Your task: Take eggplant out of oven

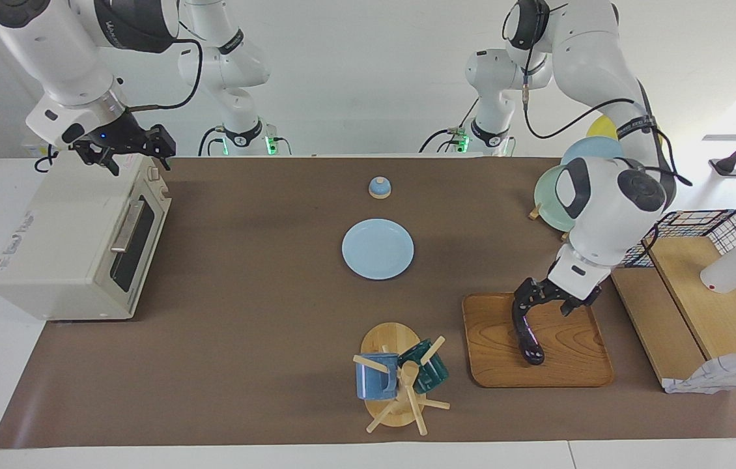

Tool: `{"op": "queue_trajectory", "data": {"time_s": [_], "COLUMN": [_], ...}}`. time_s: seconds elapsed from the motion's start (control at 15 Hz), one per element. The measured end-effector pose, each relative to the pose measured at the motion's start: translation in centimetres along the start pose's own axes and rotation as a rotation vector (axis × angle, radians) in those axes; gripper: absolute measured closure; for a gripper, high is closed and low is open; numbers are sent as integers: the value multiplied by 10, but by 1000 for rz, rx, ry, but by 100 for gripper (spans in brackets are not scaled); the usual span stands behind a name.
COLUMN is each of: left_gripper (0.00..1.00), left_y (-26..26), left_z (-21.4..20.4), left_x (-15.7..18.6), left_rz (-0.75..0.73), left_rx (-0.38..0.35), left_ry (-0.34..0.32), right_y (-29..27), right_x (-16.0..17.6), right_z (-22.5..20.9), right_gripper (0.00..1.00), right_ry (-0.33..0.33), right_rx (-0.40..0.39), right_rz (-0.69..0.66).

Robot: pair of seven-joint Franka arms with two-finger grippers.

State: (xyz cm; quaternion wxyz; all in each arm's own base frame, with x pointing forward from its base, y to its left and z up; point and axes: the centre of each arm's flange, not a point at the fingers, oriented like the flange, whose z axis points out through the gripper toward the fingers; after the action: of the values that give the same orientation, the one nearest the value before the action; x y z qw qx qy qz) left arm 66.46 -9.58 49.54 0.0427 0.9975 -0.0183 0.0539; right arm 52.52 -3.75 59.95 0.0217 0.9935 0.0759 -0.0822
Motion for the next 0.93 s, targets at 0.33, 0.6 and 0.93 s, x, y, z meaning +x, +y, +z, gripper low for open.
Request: {"op": "queue_trajectory", "data": {"time_s": [0.33, 0.6, 0.93], "left_gripper": [0, 0, 0], "left_y": [-16, -15, -15], "left_z": [-92, -130, -132], "left_x": [-53, -93, -125], "left_rz": [-19, -14, -13], "left_rx": [21, 31, 34], "left_ry": [-108, -186, -226], "right_y": [0, 0, 0], "right_x": [-1, -1, -1], "right_z": [-2, -2, -3], "right_gripper": [0, 0, 0], "right_ry": [5, 5, 6], "right_rx": [-1, -1, -1], "right_rz": [6, 6, 6]}}
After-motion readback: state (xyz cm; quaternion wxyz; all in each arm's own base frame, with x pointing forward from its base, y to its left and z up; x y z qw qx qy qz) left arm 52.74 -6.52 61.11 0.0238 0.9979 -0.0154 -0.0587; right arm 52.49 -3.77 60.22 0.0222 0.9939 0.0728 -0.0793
